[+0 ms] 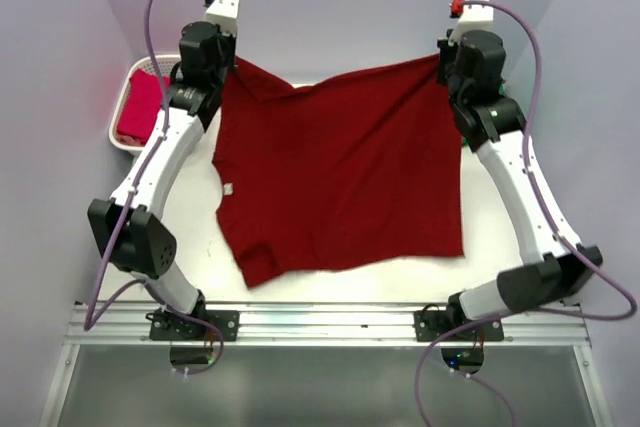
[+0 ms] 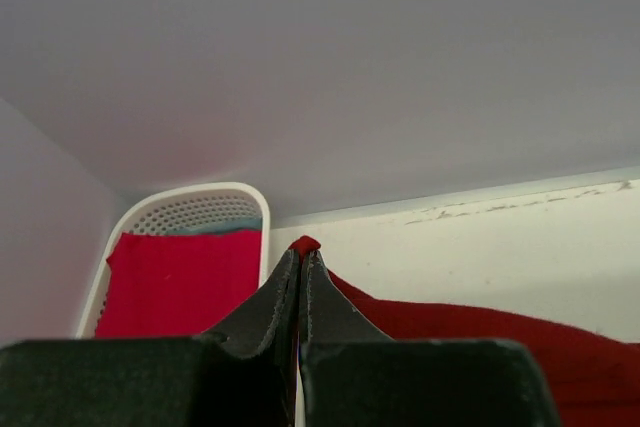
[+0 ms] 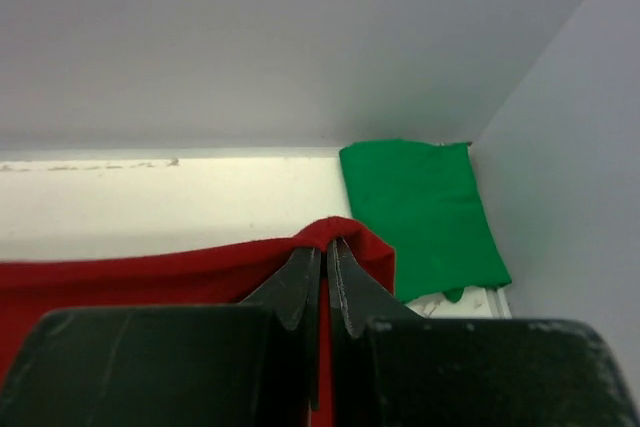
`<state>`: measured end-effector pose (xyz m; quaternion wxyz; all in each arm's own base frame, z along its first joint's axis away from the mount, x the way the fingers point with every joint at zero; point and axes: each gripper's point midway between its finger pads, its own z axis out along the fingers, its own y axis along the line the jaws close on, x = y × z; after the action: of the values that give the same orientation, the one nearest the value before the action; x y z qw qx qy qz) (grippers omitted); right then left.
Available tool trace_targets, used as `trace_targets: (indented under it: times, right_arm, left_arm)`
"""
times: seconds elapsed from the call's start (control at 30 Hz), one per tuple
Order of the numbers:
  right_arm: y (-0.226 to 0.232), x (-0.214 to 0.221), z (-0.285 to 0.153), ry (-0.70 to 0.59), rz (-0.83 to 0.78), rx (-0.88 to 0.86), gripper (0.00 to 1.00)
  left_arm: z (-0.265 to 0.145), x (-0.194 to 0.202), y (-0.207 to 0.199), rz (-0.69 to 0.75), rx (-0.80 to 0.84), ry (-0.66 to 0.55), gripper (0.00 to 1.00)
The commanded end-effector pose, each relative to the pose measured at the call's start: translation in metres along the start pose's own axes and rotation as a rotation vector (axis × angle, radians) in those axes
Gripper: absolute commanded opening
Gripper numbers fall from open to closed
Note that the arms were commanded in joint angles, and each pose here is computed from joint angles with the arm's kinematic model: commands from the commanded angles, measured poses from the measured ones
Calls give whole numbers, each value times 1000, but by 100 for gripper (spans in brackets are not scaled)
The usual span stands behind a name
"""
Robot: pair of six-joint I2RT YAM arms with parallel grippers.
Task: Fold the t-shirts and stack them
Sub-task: Flatten the tshirt out
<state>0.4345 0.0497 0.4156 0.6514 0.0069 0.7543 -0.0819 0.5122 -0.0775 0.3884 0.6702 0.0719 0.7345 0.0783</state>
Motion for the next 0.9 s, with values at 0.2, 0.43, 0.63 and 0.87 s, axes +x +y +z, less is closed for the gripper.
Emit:
trace_targets:
  times: [0.2,0.43,0.63,0.87]
  right_arm:
    - [-28,-44,23,-150,40,99,0]
    - [-53,-117,-93,-458,68,93,0]
    - [-78,-175,-225,-754,138,-36,0]
    - [-100,-179,-236,-743,142,49,0]
  left_arm:
    - [-58,-116,88,58,21,-455,0]
    - [-207,-205,77,131,33,-756,0]
    - [-371,-266,76,63,174,-1086,0]
    - [-370,-266,79,63,171,-1068,0]
